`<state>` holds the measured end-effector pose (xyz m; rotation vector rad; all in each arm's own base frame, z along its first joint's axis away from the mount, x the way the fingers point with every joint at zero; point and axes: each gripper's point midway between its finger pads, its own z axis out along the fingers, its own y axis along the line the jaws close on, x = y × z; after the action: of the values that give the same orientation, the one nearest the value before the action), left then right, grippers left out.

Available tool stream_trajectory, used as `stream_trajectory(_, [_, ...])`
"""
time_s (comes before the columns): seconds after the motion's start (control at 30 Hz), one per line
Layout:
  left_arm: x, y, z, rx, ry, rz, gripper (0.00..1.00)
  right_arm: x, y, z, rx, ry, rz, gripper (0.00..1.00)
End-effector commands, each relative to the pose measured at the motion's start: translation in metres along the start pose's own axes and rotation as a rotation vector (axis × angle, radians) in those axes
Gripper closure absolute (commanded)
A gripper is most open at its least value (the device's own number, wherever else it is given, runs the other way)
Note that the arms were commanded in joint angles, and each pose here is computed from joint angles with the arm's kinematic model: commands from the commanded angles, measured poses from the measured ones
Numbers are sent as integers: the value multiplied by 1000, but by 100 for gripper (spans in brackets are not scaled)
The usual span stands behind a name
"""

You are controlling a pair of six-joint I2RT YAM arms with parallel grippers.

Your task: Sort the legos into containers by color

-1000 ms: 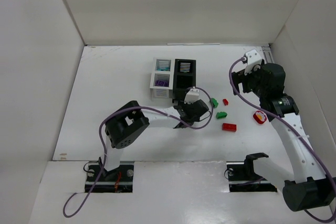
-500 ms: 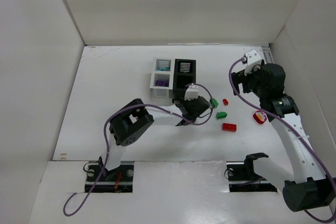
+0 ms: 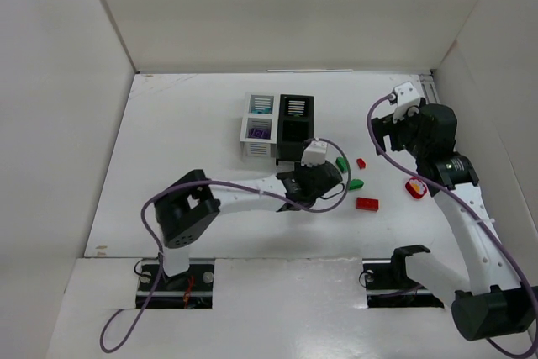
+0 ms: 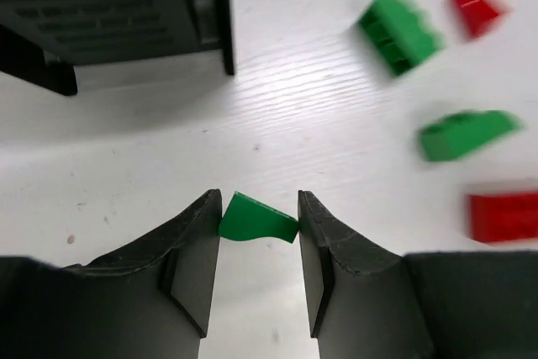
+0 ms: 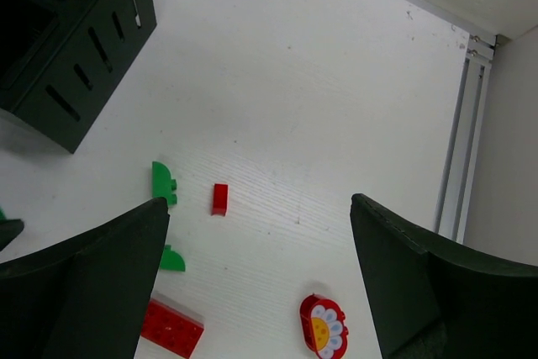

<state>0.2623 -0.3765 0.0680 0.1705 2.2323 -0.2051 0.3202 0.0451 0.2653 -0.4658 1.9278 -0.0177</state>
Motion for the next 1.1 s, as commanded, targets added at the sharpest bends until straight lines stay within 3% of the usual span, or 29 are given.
stream_trajectory(0.0, [-82, -17, -60, 125, -137, -67, 80, 14, -9, -2, 47, 24, 20, 7])
stream_trajectory(0.17, [-153, -1, -69, 122, -256, -83, 79, 43, -12, 1, 70, 85, 47, 7])
stream_trajectory(0.4, [-238, 33, -19, 94, -337, -103, 79, 56, -2, 16, 4, 125, 60, 6])
stream_trajectory(0.8, [-252, 51, 64, 84, -293, -19, 74, 68, 17, 31, -118, 136, 21, 6])
stream_trajectory(0.87, [-262, 52, 67, 81, -310, -30, 67, 75, 24, 33, -154, 152, 5, 6])
stream_trajectory(0.97, [-258, 52, 70, 73, -289, -21, 45, 84, 37, 35, -225, 161, -6, 4])
stream_trajectory(1.07, [-261, 56, 57, 76, -297, -24, 34, 94, 58, 43, -310, 185, -43, 4])
